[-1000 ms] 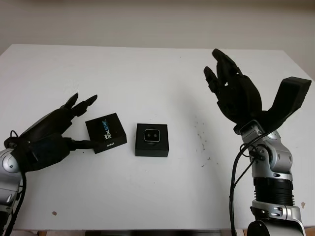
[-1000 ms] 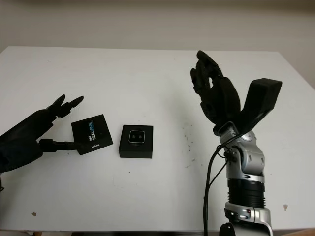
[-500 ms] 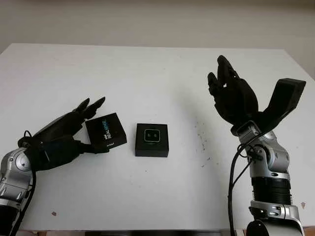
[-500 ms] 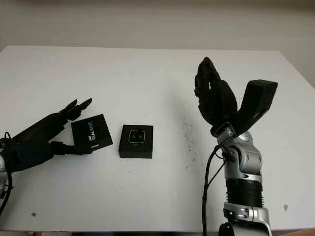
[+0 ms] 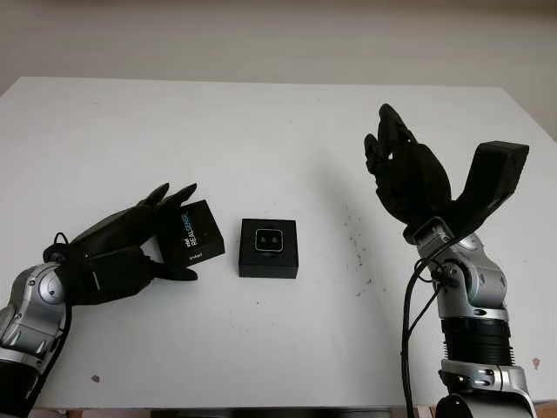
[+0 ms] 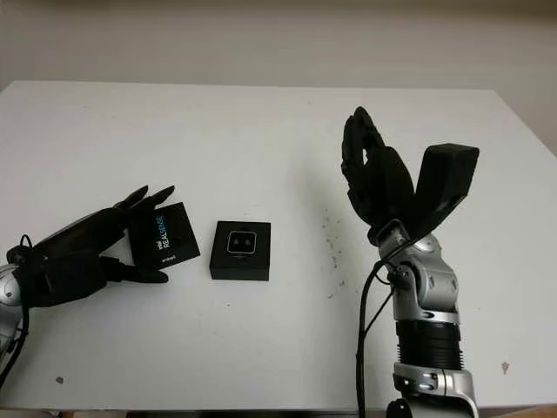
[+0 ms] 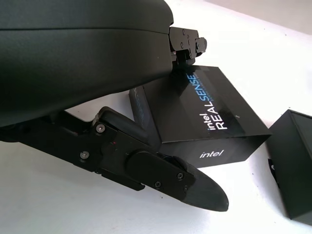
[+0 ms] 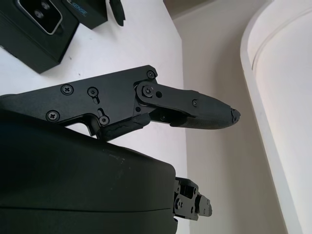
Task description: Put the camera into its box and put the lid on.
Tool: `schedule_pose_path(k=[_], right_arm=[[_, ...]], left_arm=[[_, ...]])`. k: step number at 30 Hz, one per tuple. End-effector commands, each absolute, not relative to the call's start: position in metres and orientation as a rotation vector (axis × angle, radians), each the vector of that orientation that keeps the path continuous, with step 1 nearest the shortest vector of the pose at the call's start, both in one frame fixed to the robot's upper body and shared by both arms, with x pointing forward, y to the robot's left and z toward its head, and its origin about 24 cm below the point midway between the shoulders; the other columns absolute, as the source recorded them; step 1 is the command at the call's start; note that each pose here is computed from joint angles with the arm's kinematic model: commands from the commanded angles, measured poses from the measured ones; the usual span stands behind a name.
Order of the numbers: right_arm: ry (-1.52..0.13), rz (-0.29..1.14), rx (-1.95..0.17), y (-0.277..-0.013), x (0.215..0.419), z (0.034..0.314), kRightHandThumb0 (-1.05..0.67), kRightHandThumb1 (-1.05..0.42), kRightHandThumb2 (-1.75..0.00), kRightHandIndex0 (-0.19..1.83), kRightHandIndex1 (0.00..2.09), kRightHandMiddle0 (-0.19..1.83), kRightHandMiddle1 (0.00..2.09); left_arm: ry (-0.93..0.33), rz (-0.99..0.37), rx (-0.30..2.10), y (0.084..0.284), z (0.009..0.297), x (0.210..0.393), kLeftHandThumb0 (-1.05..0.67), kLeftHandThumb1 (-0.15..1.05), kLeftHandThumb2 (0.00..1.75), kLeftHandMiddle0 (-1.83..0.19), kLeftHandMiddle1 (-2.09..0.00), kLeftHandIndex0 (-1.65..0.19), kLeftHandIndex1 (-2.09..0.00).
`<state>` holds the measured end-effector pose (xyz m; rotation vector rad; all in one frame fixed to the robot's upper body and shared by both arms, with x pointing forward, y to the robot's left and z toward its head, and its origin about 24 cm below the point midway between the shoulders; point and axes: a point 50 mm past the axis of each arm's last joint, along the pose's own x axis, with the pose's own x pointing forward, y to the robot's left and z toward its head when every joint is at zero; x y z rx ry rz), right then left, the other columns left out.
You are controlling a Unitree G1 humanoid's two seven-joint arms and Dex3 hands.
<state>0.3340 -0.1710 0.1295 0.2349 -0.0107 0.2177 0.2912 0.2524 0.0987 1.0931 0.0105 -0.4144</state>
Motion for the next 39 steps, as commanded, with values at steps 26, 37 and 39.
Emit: schedule_pose_path(k=[26, 37, 39], right_arm=[[-0.002, 0.285, 0.143, -0.171, 0.329, 0.126, -0.67, -1.05, -0.60, -0.17, 0.05, -0.12, 0.06], [0.009, 0.286, 0.140, -0.171, 0.330, 0.122, -0.67, -1.05, -0.59, -0.14, 0.06, -0.10, 0.07], [0.009, 0.283, 0.142, -0.171, 0.330, 0.122, -0.67, -1.05, -0.58, -0.14, 0.06, -0.09, 0.07]], left_arm=[[-0.173, -0.336, 0.810, 0.246, 0.084, 0.294, -0.15, 1.02, 0.05, -0.37, -1.32, -0.33, -1.24], [-0.138, -0.306, 0.795, 0.250, 0.085, 0.293, -0.14, 1.01, 0.05, -0.32, -1.38, -0.29, -1.27], [-0.132, -0.301, 0.794, 0.251, 0.086, 0.293, -0.14, 1.01, 0.05, -0.31, -1.37, -0.28, -1.27]])
